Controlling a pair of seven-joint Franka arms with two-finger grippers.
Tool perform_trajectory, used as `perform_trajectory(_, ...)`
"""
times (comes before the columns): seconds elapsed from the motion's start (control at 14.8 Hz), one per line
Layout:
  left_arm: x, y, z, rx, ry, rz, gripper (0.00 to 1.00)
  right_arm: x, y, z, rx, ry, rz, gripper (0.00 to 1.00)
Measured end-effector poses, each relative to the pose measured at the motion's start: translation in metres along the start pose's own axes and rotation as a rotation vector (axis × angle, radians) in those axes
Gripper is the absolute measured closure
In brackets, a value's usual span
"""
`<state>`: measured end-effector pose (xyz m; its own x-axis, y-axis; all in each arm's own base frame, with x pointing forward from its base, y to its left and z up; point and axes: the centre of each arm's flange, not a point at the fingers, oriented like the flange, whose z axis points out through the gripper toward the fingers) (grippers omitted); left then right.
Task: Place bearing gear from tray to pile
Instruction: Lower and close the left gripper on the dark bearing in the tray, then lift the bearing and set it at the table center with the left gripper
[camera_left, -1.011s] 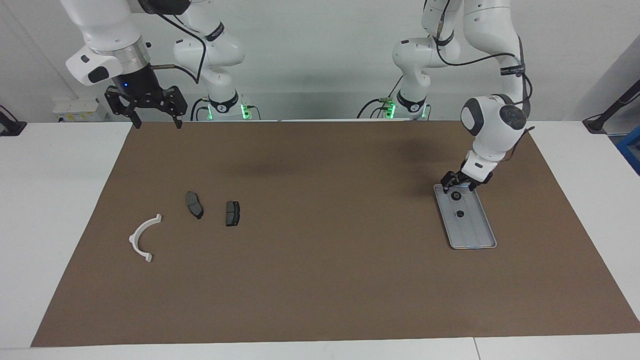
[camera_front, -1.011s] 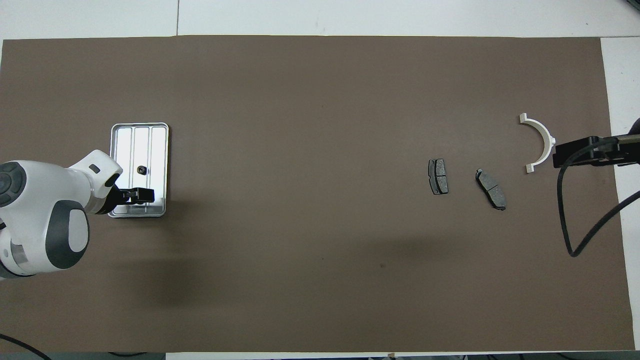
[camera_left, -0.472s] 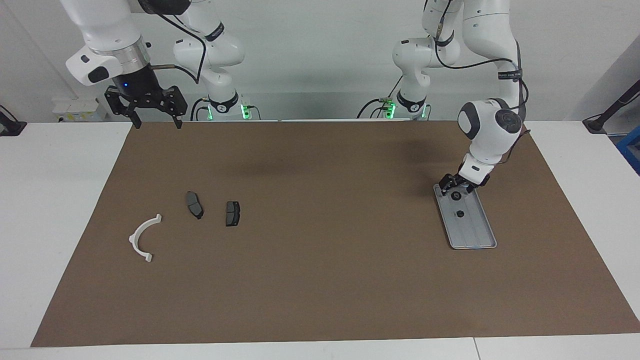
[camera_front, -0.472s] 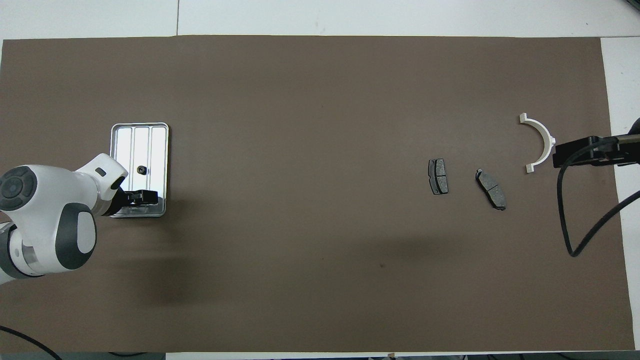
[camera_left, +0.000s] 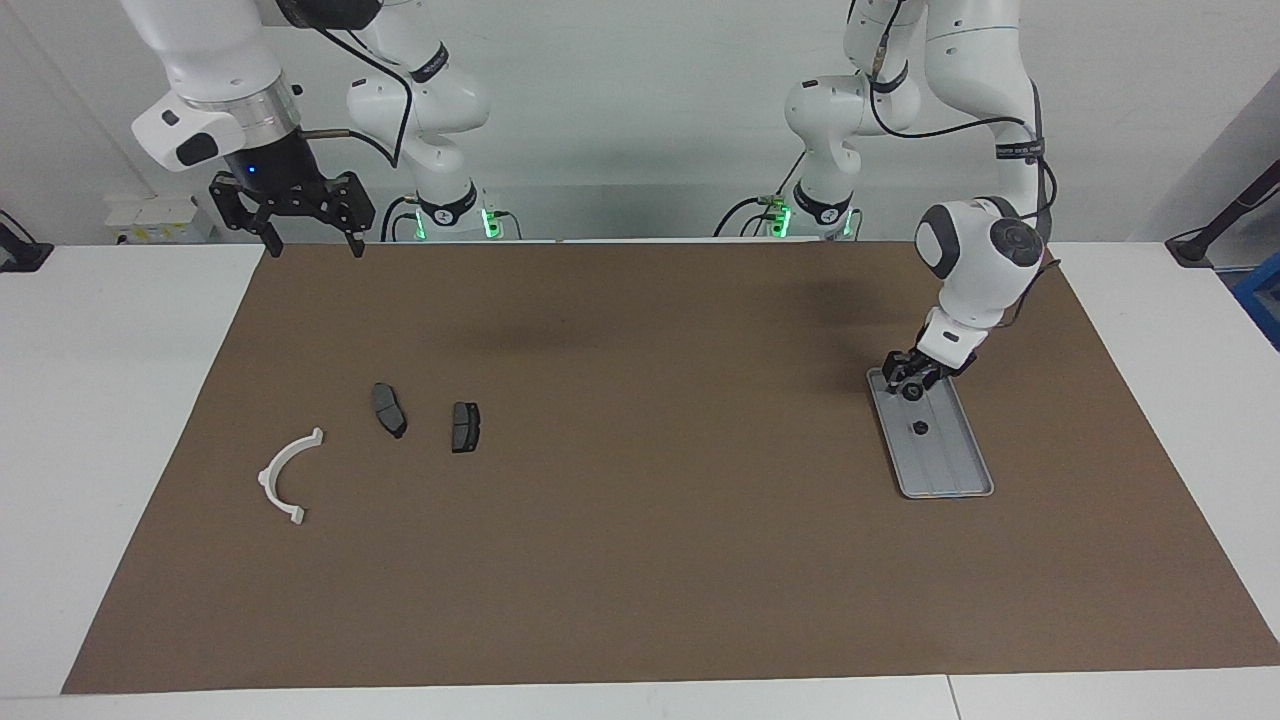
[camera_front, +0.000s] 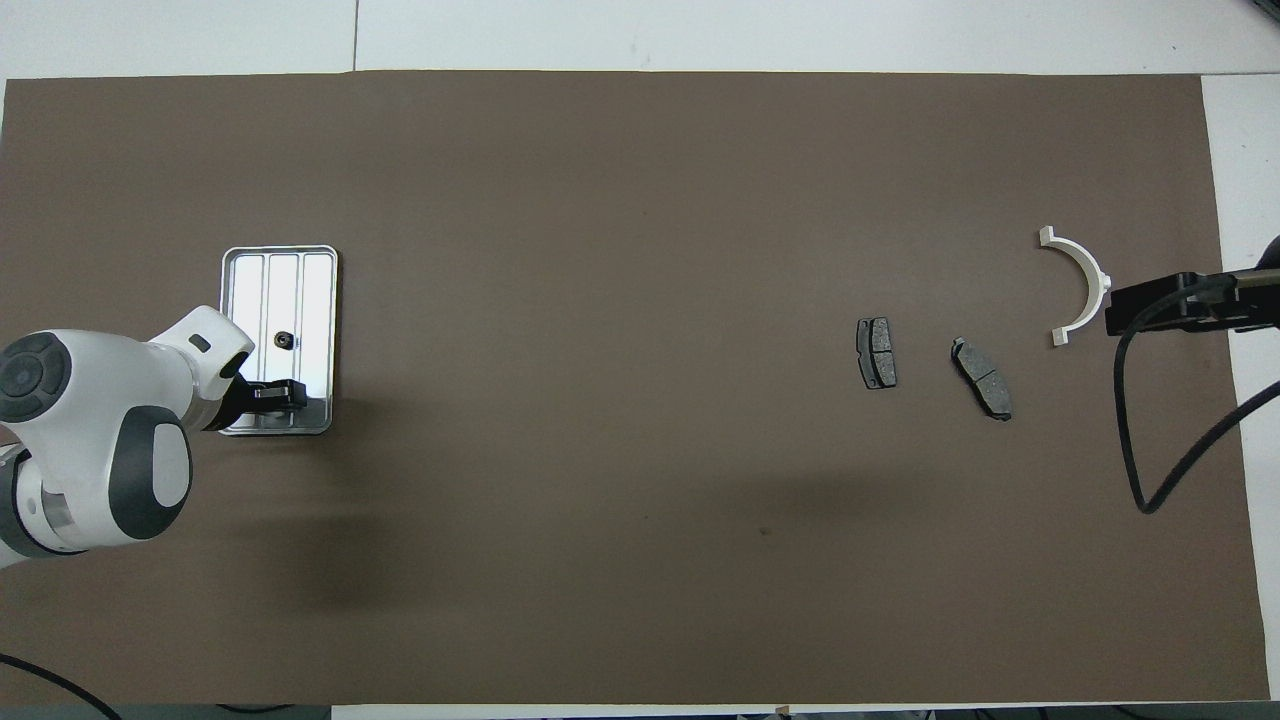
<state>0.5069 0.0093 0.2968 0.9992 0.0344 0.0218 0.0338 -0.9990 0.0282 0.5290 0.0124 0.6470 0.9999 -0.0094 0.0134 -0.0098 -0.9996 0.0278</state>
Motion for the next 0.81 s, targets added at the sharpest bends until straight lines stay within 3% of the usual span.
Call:
perform_trajectory(0.07, 0.002, -0.002, -0.002, 0.002, 0.005, -0.002, 0.63, 0.0, 0.0, 0.0, 0.0, 0.0, 0.0, 0.0)
perform_trajectory(0.13, 0.003, -0.002, -0.003, 0.002, 0.007, -0.001, 0.65, 0.0, 0.0, 0.0, 0.0, 0.0, 0.0, 0.0)
perform_trajectory(0.4, 0.019, 0.002, -0.023, -0.001, 0.0, 0.004, 0.65, 0.0, 0.0, 0.0, 0.0, 0.0, 0.0, 0.0)
perform_trajectory(0.61, 0.056, 0.01, -0.096, -0.01, -0.021, 0.001, 0.65, 0.0, 0.0, 0.0, 0.0, 0.0, 0.0, 0.0)
perform_trajectory(0.81, 0.083, 0.059, -0.181, -0.02, 0.018, -0.075, 0.65, 0.0, 0.0, 0.0, 0.0, 0.0, -0.001, 0.0)
